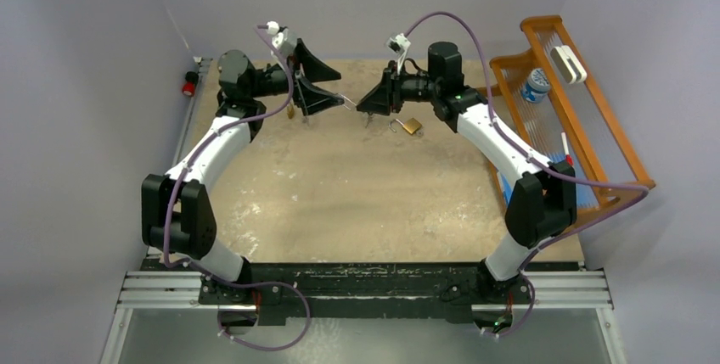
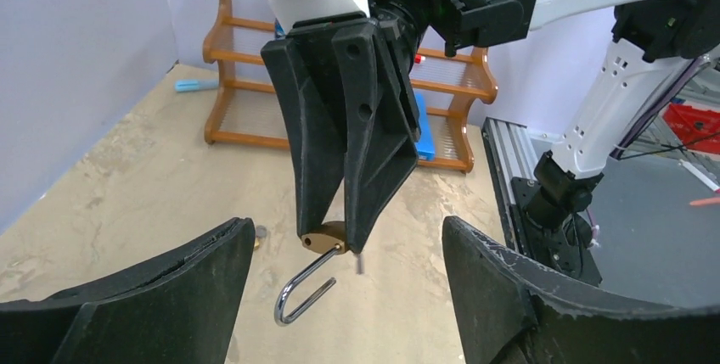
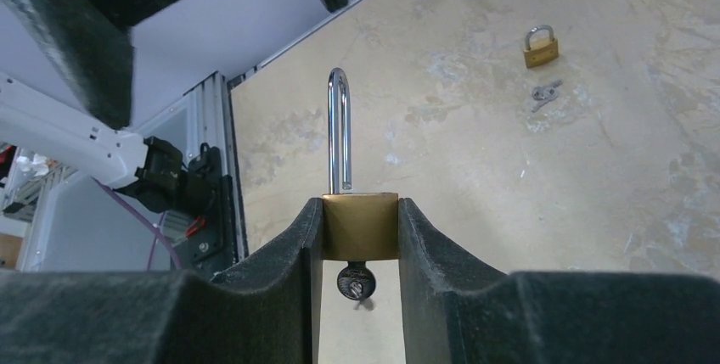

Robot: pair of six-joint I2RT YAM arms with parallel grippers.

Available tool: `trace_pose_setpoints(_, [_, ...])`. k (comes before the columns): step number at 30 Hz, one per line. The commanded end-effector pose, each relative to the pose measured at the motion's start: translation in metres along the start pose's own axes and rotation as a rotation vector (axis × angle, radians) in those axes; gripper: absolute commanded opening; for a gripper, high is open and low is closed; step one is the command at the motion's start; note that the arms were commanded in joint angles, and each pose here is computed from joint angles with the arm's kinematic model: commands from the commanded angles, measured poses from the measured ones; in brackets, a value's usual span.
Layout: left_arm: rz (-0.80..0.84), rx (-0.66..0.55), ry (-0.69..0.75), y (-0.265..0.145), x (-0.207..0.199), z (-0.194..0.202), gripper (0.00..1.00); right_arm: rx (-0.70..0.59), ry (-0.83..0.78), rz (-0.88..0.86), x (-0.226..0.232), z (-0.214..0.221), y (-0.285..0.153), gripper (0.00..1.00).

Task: Lock with the key
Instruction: Pick up the lock from the center of the board.

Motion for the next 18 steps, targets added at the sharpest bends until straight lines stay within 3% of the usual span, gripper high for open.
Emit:
trace_pose_setpoints(1, [0.054, 0.024, 0.071, 0.000, -0.005, -0.006, 0.80, -0.042, -0.058, -0.072, 0.032, -0.023, -0.013, 0.04])
trace_pose_setpoints(8, [0.054, 0.049, 0.032, 0.002, 0.007, 0.007, 0.76, -0.042, -0.074, -0.122, 0.043, -0.031, -0.016, 0.04])
trace_pose_setpoints(13, [0.087, 0.059, 0.031, 0.002, 0.004, 0.008, 0.56, -0.049, -0.081, -0.124, 0.047, -0.034, -0.018, 0.04])
trace_pose_setpoints(16, [0.096, 0.062, 0.030, 0.002, 0.003, 0.010, 0.51, -0.058, -0.084, -0.122, 0.047, -0.037, -0.019, 0.04])
trace_pose_setpoints(18, [0.108, 0.064, 0.036, 0.002, 0.001, 0.010, 0.36, -0.066, -0.086, -0.120, 0.047, -0.040, -0.019, 0.04])
Point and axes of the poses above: each gripper's point midway between its finger pads, its own y axis out along the fingers, its own x axis along the line the jaws close on, z = x × y, the point moved 4 cm from there along -y, back along the fingers, and after that the axes turned 5 degrees about y, right-handed, at the moved point
